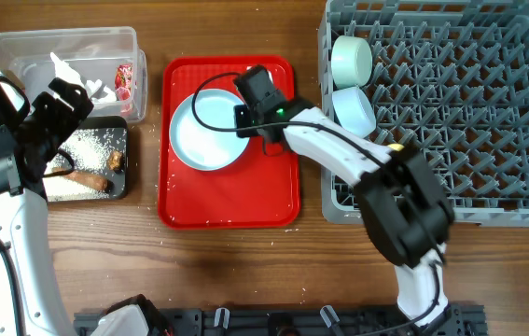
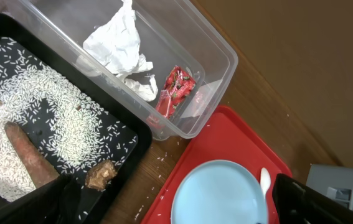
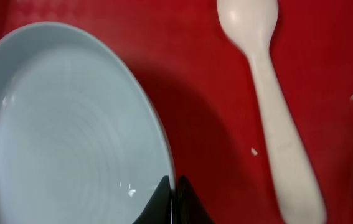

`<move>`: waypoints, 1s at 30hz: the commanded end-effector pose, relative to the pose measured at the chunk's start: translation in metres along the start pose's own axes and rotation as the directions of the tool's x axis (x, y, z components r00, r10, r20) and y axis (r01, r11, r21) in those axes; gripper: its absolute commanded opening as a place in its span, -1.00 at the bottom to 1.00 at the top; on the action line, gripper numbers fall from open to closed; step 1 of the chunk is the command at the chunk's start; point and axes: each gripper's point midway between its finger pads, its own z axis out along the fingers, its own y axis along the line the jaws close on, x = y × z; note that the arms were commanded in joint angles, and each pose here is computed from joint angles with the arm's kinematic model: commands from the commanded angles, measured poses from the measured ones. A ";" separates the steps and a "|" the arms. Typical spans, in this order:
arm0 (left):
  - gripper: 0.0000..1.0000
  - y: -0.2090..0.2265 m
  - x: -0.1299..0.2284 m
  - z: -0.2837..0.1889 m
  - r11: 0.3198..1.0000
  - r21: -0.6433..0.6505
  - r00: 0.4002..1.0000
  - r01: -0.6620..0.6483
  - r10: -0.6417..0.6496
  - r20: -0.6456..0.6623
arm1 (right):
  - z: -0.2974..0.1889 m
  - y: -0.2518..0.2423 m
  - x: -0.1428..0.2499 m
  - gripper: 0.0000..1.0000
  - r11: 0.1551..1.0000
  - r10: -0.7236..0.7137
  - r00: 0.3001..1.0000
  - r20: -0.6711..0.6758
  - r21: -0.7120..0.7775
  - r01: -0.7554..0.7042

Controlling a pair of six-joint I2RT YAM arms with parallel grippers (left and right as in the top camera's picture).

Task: Sort waste into correct bins and load items into the dishwasher rack
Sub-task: 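Lift the light-blue plate and stand it upright in the rack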

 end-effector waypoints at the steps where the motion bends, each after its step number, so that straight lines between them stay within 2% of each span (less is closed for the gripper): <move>1: 1.00 -0.005 -0.003 -0.002 1.000 0.018 1.000 -0.020 0.020 0.005 | -0.106 0.021 -0.070 -0.91 0.982 -0.167 0.956 0.240 -0.049 0.184; 3: 1.00 -0.005 -0.003 -0.002 1.000 0.018 1.000 -0.020 0.020 0.005 | -0.159 0.015 -0.093 -0.91 0.979 -0.187 0.922 0.340 -0.016 0.205; 5: 1.00 -0.005 -0.003 -0.002 1.000 0.018 1.000 -0.020 0.020 0.006 | -0.222 -0.019 -0.114 -0.91 0.977 -0.207 0.872 0.444 0.145 0.159; 7: 1.00 -0.005 -0.003 -0.002 1.000 0.018 1.000 -0.020 0.020 0.005 | -0.262 -0.050 -0.122 -0.91 0.948 -0.256 0.838 0.481 0.296 0.119; 9: 1.00 -0.005 -0.003 -0.002 1.000 0.018 1.000 -0.020 0.020 0.005 | -0.299 -0.087 -0.124 -0.91 0.891 -0.301 0.822 0.484 0.451 0.061; 11: 1.00 -0.005 -0.003 -0.002 1.000 0.018 1.000 -0.020 0.020 0.006 | -0.328 -0.137 -0.120 -0.92 0.781 -0.343 0.837 0.427 0.624 0.001; 13: 1.00 -0.005 -0.003 -0.002 1.000 0.018 1.000 -0.020 0.020 0.005 | -0.332 -0.169 -0.114 -0.91 0.702 -0.373 0.867 0.330 0.711 0.031; 18: 1.00 -0.005 -0.003 -0.002 1.000 0.018 1.000 -0.020 0.020 0.005 | -0.328 -0.236 -0.105 -0.91 0.606 -0.336 0.921 0.197 0.794 0.052; 20: 1.00 -0.005 -0.003 -0.002 1.000 0.018 1.000 -0.020 0.020 0.005 | -0.323 -0.262 -0.102 -0.91 0.554 -0.345 0.933 0.104 0.825 0.112; 27: 1.00 -0.005 -0.003 -0.002 1.000 0.018 1.000 -0.020 0.020 0.006 | -0.273 -0.310 -0.101 -0.92 0.420 -0.405 0.887 -0.221 0.817 0.395; 30: 1.00 -0.005 -0.003 -0.002 1.000 0.018 1.000 -0.020 0.020 0.005 | -0.246 -0.324 -0.101 -0.91 0.394 -0.381 0.886 -0.264 0.820 0.414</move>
